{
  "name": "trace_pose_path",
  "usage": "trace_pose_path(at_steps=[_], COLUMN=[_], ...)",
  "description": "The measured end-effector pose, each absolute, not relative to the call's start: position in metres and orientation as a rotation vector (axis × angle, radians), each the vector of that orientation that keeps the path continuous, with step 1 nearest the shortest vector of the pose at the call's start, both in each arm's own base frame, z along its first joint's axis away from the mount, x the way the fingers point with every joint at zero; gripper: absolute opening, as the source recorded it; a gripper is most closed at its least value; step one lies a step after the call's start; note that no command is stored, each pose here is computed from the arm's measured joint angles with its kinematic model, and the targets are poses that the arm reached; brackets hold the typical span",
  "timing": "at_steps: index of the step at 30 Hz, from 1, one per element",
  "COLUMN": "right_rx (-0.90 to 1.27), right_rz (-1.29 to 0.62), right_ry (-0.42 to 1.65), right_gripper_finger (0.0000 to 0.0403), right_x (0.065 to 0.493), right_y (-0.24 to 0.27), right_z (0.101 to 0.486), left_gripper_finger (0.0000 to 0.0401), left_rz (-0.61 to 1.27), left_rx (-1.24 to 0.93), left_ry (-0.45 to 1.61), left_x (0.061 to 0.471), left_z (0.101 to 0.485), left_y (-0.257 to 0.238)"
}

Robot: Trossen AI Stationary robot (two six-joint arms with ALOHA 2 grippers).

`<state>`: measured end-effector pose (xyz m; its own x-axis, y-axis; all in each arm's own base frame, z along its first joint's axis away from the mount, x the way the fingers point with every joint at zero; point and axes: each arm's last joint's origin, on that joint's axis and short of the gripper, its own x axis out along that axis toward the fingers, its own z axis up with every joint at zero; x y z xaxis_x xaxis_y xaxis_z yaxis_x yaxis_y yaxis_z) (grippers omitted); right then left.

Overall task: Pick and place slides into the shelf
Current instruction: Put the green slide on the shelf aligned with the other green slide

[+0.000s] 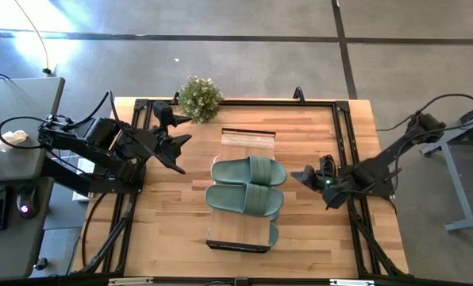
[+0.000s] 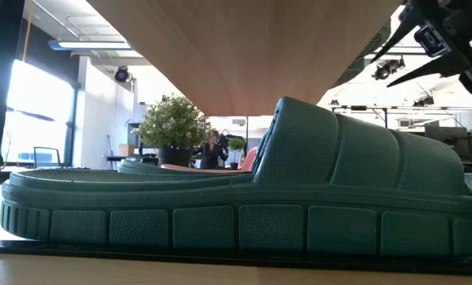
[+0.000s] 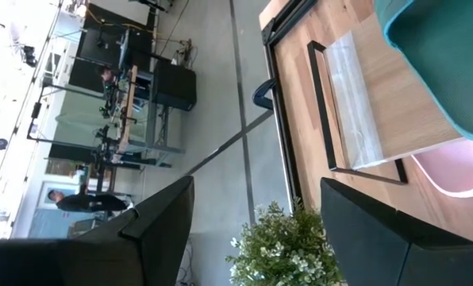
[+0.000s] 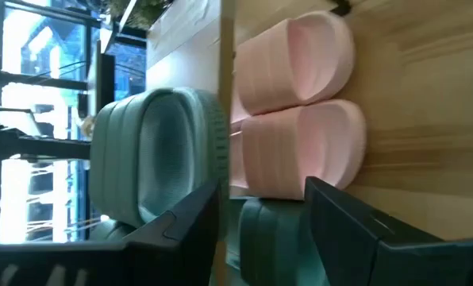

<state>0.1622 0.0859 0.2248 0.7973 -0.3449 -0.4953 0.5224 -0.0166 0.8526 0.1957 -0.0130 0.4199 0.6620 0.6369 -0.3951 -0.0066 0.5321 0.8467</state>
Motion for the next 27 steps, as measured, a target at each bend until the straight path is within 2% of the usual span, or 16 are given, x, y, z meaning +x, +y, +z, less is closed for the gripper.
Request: trace_pose_path(at_steps=[4,9,12,16,18,22,27], right_rx=[1.41,1.243,1.113,0.941,0.865,0.795,0.717], right_rz=[-0.701,-0.644,-0.616,-0.613,-0.616,-0.637,-0.595], right_ry=[0.171,0.244,0.214,0.259,0.276,0.334,0.398], right_gripper_finger=[0.0174,0.0162,0.012,0.0029,0.0009,0.002,0.0003], right_x=[0.148,0.133,0.135,0.139,0.143,0.152,0.169], right_y=[0.08,0.072,0.07,0.066,0.065,0.063,0.067], right_z=[0.23,0.245,0.254,0.256,0.255,0.248,0.241], left_gripper_finger=[0.0257,0.0257,0.0257,0.0257,0.0257,0.0257,0.0257], left_rz=[0.433,0.433,0.434,0.437,0.431,0.421,0.421], left_rx=[0.941,0.941,0.938,0.922,0.917,0.916,0.915], left_ry=[0.768,0.768,0.768,0.766,0.764,0.766,0.767], left_x=[0.196,0.196,0.196,0.197,0.198,0.2,0.2], left_z=[0.42,0.42,0.42,0.419,0.419,0.418,0.417], left_y=[-0.013,-0.013,-0.013,-0.013,-0.014,-0.014,-0.014])
